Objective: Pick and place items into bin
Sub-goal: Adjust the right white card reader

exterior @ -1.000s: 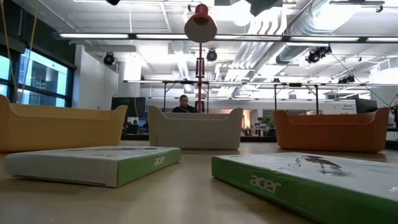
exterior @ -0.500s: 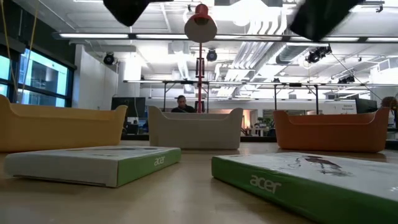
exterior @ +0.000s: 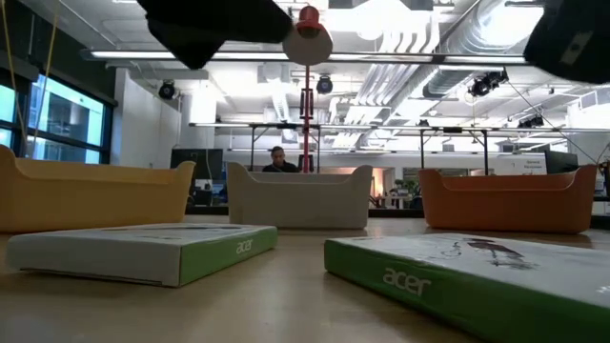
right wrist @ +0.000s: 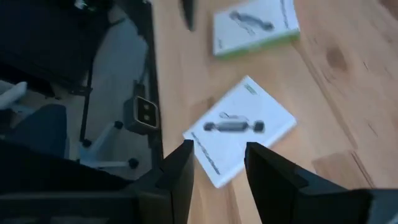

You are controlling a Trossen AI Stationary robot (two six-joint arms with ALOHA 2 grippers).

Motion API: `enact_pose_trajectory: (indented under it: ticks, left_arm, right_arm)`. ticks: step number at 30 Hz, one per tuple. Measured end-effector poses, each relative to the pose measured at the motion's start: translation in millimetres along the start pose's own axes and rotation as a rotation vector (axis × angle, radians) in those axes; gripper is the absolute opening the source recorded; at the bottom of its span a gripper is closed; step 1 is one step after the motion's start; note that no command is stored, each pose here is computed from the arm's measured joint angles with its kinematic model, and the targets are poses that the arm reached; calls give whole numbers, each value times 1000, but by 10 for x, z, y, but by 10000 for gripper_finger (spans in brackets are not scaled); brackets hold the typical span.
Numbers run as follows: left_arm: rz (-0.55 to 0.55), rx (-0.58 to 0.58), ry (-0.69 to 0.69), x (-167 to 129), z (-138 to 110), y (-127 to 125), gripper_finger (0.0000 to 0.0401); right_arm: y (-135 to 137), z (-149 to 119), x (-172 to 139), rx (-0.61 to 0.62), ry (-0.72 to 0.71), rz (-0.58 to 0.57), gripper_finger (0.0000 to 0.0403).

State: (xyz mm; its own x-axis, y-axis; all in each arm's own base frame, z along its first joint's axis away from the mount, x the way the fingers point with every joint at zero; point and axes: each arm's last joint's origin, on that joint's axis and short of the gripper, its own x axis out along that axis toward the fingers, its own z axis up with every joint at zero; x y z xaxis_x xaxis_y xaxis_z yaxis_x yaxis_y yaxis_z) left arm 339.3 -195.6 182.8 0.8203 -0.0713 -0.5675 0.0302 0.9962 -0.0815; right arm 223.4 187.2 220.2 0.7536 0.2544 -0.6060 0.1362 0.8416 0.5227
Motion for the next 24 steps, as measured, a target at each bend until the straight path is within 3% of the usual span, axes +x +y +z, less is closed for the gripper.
enact_pose_trajectory:
  ticks: [5,11,19,24]
  left_arm:
    - [17,-22,-12,87,49,-50,216]
    - [56,-49,-54,123,150,-52,216]
    - [36,-176,-88,118,182,-71,216]
    - [53,-185,-95,119,181,-64,216]
  right_arm:
    - [137,-31,-43,-119,-81,66,133]
    - [215,-131,-25,-260,-70,109,133]
    - [209,-356,359,-443,2,152,133]
    - [122,-416,586,-481,2,112,133]
